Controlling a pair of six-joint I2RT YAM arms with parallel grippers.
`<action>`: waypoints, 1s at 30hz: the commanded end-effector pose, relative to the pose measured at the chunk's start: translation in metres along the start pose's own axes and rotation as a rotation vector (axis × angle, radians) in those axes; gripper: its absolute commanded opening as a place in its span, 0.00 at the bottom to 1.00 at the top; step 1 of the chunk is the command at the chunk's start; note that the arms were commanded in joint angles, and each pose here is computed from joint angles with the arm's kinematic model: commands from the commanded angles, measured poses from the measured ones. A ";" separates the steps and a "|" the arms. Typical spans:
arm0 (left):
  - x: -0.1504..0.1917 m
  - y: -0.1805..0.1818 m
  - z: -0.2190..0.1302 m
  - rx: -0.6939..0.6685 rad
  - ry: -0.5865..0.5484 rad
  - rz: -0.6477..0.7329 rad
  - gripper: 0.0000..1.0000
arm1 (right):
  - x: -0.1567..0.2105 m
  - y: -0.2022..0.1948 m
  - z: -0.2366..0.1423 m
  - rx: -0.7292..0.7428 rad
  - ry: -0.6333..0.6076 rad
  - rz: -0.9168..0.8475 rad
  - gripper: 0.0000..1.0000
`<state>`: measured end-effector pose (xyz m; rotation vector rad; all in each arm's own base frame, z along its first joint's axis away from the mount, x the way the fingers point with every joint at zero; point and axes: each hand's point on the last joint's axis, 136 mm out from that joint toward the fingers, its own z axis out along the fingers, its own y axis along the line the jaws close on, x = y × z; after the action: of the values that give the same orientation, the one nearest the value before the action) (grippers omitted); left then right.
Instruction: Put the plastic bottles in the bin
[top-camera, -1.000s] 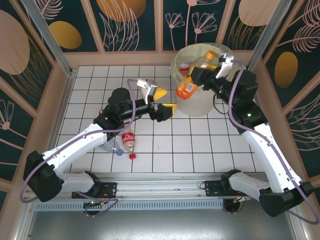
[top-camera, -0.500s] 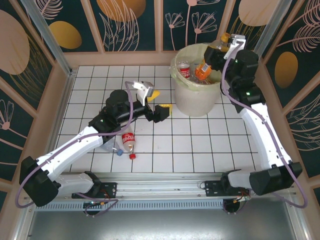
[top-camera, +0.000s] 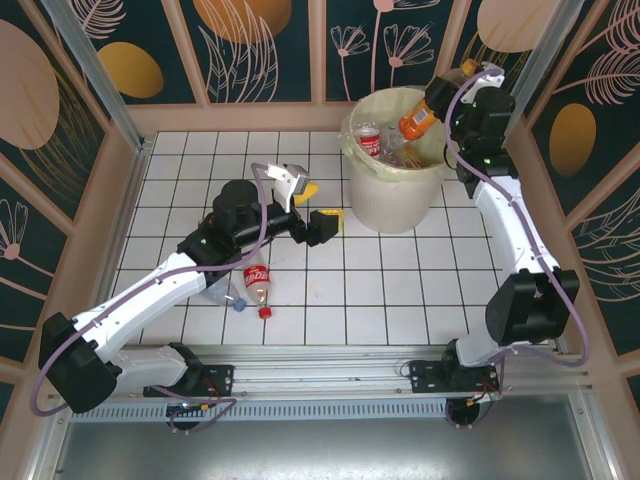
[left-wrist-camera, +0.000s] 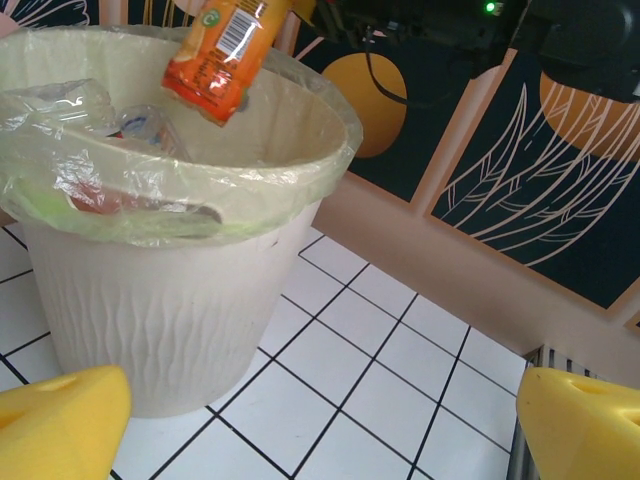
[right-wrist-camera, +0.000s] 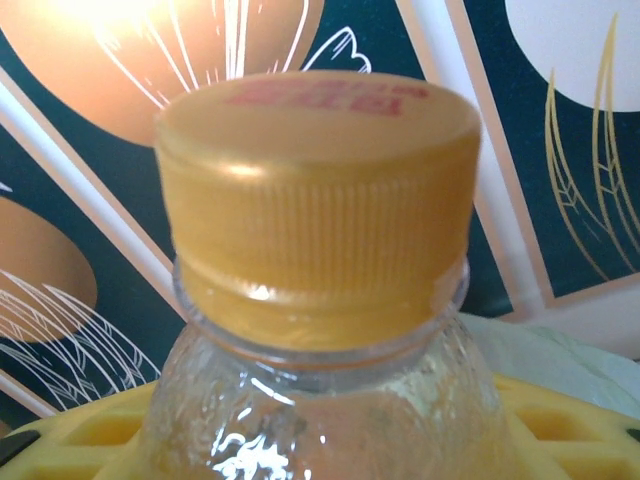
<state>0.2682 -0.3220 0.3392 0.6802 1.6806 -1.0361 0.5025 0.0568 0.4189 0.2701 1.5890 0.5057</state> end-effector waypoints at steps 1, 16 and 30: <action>0.001 -0.003 -0.001 0.008 -0.001 -0.010 0.99 | -0.038 0.026 0.005 -0.132 -0.108 0.066 0.58; 0.000 -0.003 -0.007 -0.009 -0.001 -0.021 0.99 | -0.019 0.011 0.059 -0.159 -0.095 0.175 0.58; 0.004 0.001 0.005 -0.008 0.026 -0.020 0.99 | 0.048 0.012 0.085 -0.155 0.068 0.214 0.60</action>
<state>0.2695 -0.3222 0.3280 0.6754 1.7263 -1.0314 0.5788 0.0856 0.3724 0.3453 1.5944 0.7439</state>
